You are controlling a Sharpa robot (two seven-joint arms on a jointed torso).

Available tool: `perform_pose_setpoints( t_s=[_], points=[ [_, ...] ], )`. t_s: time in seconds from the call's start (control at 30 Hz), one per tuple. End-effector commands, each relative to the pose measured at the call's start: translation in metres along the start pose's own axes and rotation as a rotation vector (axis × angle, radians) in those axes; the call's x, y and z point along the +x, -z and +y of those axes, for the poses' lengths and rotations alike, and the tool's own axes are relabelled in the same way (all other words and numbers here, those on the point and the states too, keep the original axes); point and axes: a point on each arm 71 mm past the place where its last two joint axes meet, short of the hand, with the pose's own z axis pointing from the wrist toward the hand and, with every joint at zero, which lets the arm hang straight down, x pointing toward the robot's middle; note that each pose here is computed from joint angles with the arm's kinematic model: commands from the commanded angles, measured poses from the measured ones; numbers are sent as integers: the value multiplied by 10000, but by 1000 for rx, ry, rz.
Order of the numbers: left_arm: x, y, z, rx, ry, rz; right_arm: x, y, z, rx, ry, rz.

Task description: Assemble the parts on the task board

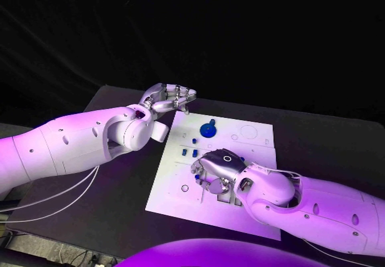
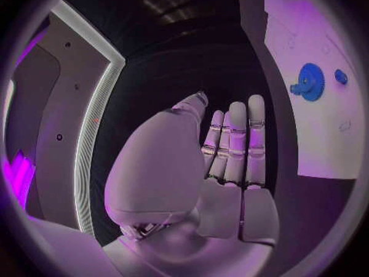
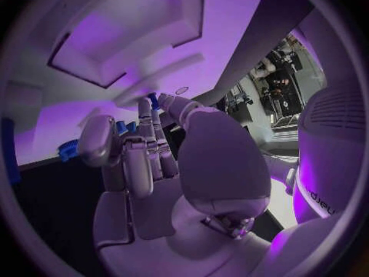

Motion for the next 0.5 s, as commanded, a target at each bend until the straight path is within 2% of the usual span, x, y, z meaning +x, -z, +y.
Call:
perform_pose_setpoints(
  t_s=[0.03,0.27,0.43,0.5],
  points=[
    [18,-4,-7,3,9,13,-4,34,-35,23,9,-25],
    [9,-1,-6,2,9,10,-88,147,-49,24,-5,-73],
    [1,2,-6,2,8,9,-222,265,-100,35,-23,-105],
    [-3,5,-6,1,8,9,-323,346,-183,56,-33,-111]
  ],
)
